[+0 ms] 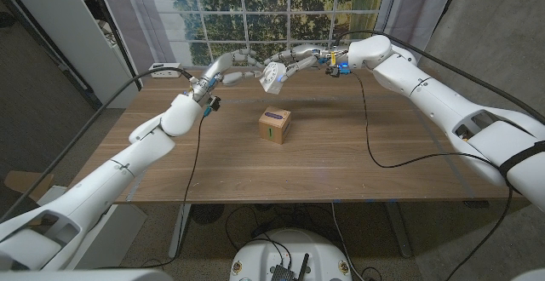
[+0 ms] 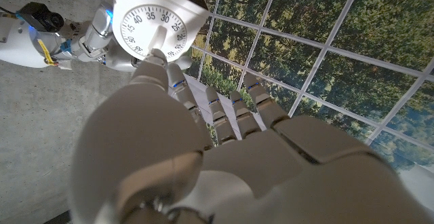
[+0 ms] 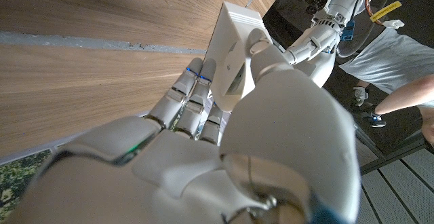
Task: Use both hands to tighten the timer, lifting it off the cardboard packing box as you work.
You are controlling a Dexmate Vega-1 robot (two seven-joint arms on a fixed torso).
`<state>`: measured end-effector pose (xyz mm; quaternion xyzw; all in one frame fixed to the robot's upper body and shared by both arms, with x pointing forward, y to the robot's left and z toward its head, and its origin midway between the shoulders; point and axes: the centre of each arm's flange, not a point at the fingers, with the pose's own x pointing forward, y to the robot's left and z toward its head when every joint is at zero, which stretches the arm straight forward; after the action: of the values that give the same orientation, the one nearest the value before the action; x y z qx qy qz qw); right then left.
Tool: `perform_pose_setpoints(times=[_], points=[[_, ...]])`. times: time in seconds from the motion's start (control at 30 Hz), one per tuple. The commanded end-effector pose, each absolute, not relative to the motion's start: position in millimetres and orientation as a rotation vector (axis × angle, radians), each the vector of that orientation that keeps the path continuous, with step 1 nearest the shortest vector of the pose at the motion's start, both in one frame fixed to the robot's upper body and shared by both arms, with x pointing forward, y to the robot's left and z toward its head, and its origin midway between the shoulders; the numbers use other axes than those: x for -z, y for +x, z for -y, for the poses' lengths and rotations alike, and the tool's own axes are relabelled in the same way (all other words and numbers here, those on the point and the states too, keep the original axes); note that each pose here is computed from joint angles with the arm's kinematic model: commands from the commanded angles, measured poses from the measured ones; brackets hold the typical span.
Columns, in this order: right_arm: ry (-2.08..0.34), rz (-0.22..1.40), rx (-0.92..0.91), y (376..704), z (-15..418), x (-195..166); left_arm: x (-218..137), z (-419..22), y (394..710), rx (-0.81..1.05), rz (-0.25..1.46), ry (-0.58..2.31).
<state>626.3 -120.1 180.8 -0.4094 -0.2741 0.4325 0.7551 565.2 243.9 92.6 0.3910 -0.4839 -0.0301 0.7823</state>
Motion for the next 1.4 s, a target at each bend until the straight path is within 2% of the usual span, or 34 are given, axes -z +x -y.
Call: perform_pose_setpoints(times=[0.03, 0.93, 1.4], points=[[-0.881, 0.608, -0.959, 625.4, 116.9, -182.9, -91.5, -237.6, 570.0, 0.083, 1.043, 0.847], [-0.863, 0.595, -0.986, 626.2, 114.8, -183.2, -90.4, -230.4, 573.9, 0.08, 1.052, 0.86], [-0.837, 0.571, -1.03, 629.7, 114.1, -182.8, -96.5, -220.8, 569.4, 0.09, 1.14, 0.979]])
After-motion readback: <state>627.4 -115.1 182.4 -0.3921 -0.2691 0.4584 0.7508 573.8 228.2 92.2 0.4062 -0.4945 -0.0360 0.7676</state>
